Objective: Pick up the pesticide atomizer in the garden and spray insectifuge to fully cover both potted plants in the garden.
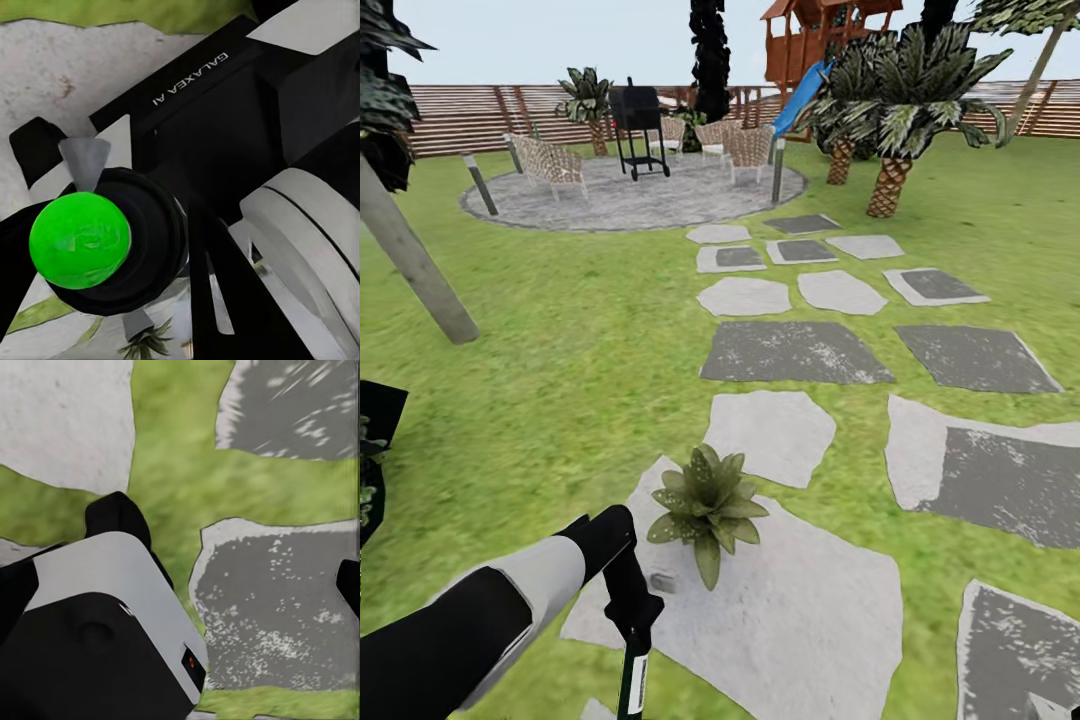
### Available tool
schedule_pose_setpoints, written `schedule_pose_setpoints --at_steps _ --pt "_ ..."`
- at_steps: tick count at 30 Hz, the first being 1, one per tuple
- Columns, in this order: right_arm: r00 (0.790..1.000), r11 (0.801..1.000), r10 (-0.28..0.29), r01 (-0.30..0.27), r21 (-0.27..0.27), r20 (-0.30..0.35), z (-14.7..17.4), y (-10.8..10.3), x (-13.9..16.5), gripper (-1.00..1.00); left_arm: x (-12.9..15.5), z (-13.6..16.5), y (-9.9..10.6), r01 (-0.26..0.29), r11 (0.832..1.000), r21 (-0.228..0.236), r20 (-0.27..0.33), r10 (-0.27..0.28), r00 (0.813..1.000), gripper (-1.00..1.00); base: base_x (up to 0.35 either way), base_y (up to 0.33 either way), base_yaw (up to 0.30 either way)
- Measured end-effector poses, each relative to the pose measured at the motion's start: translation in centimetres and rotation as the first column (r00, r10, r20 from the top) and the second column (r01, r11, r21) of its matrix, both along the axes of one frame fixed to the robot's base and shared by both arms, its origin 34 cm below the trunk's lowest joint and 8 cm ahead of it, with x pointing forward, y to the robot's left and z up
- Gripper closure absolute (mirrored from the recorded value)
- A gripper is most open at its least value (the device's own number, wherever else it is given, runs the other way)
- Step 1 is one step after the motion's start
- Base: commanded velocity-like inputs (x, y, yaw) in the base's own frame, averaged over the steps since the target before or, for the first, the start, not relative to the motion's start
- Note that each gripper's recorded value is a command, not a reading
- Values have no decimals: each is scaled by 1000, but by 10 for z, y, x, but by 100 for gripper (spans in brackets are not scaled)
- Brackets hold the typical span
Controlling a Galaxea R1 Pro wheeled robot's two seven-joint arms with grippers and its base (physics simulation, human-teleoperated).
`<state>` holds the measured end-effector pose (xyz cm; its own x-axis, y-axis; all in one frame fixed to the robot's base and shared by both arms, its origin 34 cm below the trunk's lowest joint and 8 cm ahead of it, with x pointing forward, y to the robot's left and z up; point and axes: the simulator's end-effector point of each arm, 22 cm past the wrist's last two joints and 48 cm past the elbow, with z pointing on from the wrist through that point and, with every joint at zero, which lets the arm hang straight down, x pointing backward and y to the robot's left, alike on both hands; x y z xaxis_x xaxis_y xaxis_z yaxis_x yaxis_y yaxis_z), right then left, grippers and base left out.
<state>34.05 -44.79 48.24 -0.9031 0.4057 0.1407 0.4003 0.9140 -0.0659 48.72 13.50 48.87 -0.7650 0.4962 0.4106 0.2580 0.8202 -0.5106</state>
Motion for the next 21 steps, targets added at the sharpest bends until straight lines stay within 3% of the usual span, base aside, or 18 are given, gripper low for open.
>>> schedule_pose_setpoints --at_steps 11,21 --pt "1000 1000 -1 1 6 -13 -3 2 -4 -100 -2 -3 2 -1 1000 4 -8 1 1000 100 0 -335 223" --pt "1000 1000 -2 3 15 -28 -7 4 -9 -100 -3 -5 2 -1 1000 4 -14 1 1000 100 0 -192 223"
